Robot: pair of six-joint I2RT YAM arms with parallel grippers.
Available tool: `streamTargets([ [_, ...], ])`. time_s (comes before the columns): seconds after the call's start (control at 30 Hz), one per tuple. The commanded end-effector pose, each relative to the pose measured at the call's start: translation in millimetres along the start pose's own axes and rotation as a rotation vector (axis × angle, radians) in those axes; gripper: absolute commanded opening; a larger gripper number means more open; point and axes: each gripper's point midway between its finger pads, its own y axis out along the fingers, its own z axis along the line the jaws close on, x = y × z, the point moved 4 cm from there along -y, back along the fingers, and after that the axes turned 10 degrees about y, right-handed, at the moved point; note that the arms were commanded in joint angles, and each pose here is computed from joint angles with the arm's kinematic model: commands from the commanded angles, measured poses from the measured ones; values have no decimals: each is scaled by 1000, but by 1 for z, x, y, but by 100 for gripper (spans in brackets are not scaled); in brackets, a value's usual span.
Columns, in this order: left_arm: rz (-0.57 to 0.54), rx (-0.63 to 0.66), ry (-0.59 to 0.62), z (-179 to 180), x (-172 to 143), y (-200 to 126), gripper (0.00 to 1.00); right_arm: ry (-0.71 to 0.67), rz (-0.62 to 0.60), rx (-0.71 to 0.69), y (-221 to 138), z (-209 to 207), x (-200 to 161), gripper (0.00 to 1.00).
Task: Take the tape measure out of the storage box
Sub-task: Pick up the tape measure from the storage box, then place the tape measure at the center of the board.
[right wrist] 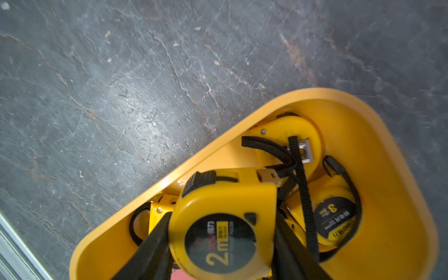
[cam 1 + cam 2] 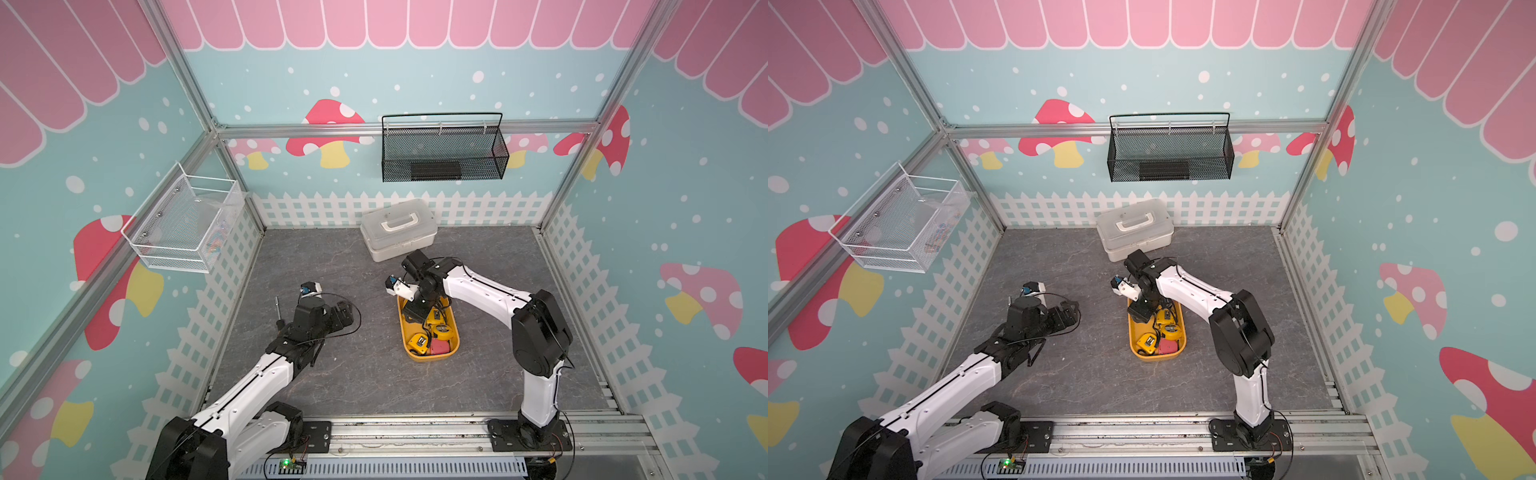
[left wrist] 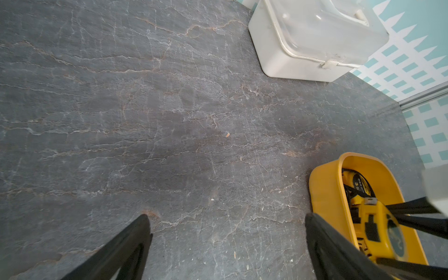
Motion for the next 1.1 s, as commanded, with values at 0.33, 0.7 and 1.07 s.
streamTargets([
  [0.33,14,-19,-18,-2,0,2,99,80,-214,-79,-95,-34,20,56],
  [0.7,18,-33,-29,-4,-2,3,99,215,-205,-179,-114,-86,-13,56],
  [1.07,29,-65,-9,-12,-4,9,99,432,-94,-210,-89,-125,-79,56],
])
